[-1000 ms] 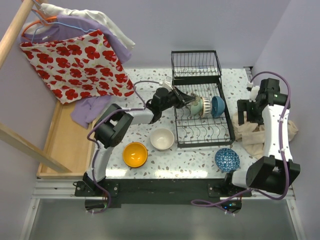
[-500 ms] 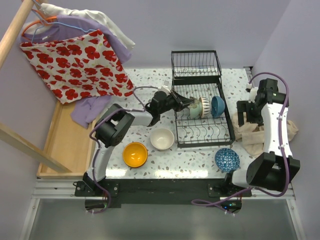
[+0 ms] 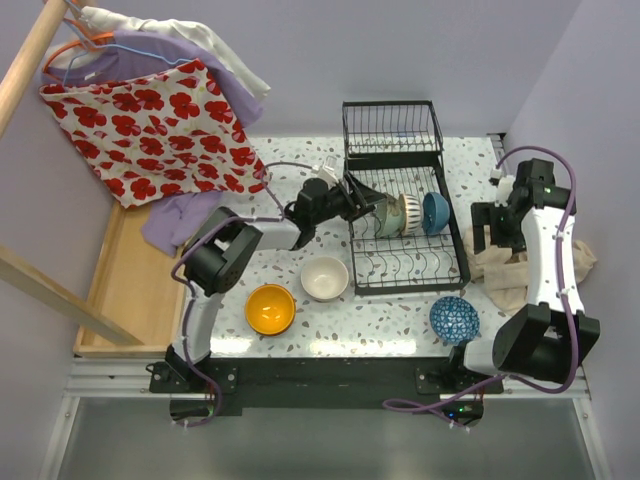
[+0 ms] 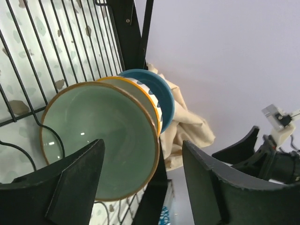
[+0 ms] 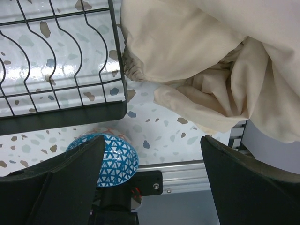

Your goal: Load the bowls into the dish rack

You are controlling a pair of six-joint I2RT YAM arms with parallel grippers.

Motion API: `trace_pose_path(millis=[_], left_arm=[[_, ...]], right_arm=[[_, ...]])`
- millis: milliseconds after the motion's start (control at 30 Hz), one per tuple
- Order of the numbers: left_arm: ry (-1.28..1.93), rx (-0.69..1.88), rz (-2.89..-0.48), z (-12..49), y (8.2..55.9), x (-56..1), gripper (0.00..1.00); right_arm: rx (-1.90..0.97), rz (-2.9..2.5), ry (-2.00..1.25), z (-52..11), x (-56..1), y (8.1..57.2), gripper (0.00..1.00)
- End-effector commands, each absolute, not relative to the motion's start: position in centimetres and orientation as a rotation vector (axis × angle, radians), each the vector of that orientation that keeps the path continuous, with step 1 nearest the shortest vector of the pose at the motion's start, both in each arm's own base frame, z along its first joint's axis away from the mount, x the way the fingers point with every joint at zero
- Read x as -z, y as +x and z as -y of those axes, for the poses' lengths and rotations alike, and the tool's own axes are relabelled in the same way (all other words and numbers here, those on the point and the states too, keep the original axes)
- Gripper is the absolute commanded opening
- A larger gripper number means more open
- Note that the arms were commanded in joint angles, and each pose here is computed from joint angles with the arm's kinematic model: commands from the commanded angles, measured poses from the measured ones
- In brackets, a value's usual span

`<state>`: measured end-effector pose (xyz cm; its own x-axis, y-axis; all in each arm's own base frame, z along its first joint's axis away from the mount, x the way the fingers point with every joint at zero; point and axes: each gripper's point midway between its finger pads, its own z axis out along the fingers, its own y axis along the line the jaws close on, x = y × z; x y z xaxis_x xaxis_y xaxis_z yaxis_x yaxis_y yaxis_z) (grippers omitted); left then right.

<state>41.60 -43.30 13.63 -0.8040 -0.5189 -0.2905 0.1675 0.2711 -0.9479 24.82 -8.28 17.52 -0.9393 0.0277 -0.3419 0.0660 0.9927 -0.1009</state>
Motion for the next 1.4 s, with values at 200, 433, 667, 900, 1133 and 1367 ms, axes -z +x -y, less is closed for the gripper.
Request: trace_pose_path(millis=[200, 433, 667, 900, 1133, 1367], left_arm=[[0.089, 1.129, -2.113, 35.1, 43.2, -16.4, 0.74], [0.972, 0.858, -1.882, 31.7, 36.2, -20.0, 0.72], [1.755, 0.748, -1.654, 31.2, 21.8, -16.0, 0.73], [1.856, 0.604, -1.657, 32.4, 17.6, -12.6, 0.72], [1.888, 0.431, -1.687, 32.5, 19.0, -9.8, 0.72], [1.877, 0.333, -1.727, 32.5, 20.1, -7.8, 0.64]], right_arm=[[0.061, -2.671, 0.062, 6.9, -21.2, 25.9, 0.88], [-0.049, -2.582, 0.053, 5.2, -22.7, 26.3, 0.88], [-0.152, -2.498, -0.014, 3.3, -23.6, 26.1, 0.88], [-0.175, -2.478, -0.038, 2.6, -24.0, 25.4, 0.89], [-0.172, -2.474, -0.036, 2.5, -23.9, 24.6, 0.89], [-0.177, -2.476, -0.015, 2.3, -23.7, 24.3, 0.89]])
